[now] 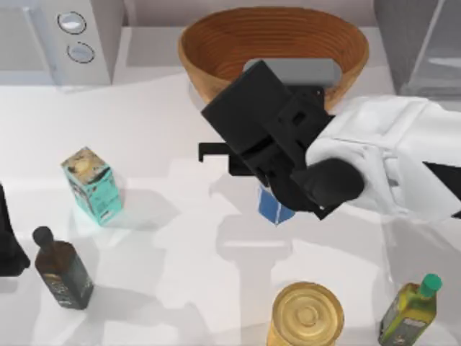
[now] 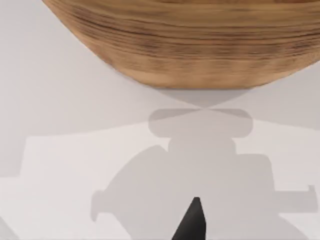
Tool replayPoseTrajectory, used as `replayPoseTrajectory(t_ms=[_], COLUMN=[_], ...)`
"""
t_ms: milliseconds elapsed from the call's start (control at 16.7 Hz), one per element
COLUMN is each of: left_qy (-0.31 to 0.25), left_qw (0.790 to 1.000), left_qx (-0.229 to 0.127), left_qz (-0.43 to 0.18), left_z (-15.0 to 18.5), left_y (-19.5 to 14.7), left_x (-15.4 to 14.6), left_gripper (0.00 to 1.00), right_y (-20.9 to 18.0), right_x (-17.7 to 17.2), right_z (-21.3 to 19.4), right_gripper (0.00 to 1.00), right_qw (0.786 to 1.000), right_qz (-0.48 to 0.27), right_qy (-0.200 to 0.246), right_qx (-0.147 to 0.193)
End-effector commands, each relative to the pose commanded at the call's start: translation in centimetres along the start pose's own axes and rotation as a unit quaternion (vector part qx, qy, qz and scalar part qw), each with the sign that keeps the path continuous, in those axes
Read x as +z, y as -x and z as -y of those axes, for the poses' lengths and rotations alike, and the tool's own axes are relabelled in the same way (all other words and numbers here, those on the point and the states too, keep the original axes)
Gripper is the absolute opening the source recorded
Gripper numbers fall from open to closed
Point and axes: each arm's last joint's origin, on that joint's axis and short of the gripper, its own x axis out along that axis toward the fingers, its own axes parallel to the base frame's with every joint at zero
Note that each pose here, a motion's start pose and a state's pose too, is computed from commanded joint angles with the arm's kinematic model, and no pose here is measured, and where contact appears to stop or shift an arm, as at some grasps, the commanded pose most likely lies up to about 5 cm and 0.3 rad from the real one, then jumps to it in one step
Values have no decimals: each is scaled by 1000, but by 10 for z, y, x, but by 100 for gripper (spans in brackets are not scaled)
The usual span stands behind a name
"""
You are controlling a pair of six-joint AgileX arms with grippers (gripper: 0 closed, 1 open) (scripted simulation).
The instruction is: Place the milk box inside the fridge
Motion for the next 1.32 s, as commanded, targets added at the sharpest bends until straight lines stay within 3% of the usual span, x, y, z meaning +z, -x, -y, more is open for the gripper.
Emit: replayPoseTrajectory(t_ms=[240,660,840,1320], left_qy=[0,0,0,0], left_qw=[1000,1000,1000,1000], left_qx=[0,0,0,0], left_qz=[0,0,0,0], left_z=[0,0,0,0], left_y=[0,0,0,0], left_x=[0,0,0,0], left_gripper=[100,100,100,100], right_y=[11,50,58,68], right_x=[12,17,0,-74], right_z=[30,145,183,245], right_gripper=[0,0,0,0], right_qw=[999,993,990,983], right_qz=[8,71,99,173], right_qy=[-13,-76,-83,-38], right_qx=[30,60,52,45])
